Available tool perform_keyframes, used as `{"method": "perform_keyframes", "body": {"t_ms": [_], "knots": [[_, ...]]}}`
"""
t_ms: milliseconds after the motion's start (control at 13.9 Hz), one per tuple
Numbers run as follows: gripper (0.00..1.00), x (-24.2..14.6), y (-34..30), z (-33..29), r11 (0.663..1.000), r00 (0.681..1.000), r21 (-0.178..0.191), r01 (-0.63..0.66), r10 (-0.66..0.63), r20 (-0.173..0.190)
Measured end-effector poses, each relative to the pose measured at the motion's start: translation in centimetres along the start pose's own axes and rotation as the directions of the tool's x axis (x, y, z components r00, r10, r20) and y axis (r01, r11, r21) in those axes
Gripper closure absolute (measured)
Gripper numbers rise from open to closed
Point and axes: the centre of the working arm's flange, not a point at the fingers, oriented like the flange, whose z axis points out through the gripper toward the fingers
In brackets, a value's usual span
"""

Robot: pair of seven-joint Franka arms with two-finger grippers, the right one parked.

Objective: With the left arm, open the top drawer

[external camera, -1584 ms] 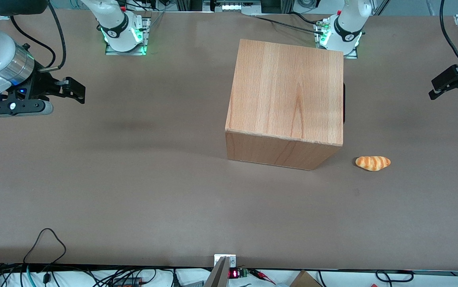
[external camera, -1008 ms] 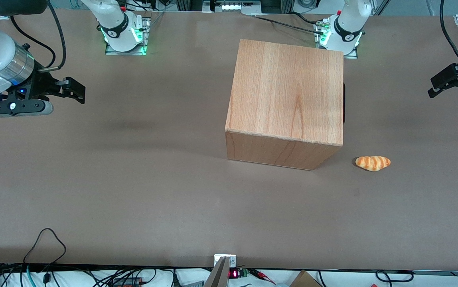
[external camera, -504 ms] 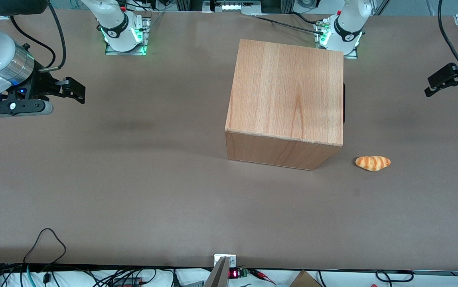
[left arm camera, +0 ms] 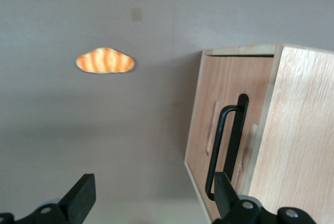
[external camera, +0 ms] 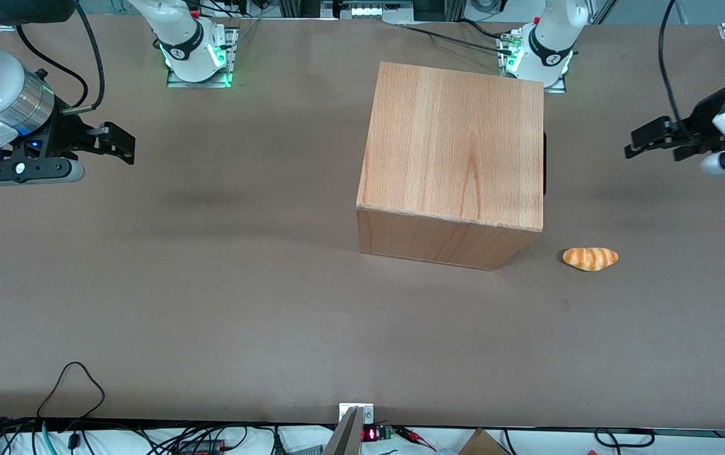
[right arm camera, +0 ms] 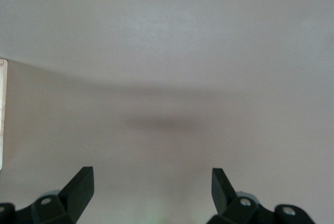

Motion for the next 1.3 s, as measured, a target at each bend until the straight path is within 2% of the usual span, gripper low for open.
{"method": "perform_keyframes", "body": {"t_ms": [144,432,864,1296], "knots": [[0.00,0.3,0.6,2.5,0.999,1.000,-0.036,-0.009,0.010,0.017],[0.00,0.5,2.6,7.9,0.997,0.999,-0.067,-0.027,0.030,0.040],[0.00,0.4,2.5,11.8,0.995,0.997,-0.085,-0.041,0.047,0.059],[0.00,0.0,3.0,14.9,0.995,0.996,-0.079,-0.059,0.064,0.066]]}}
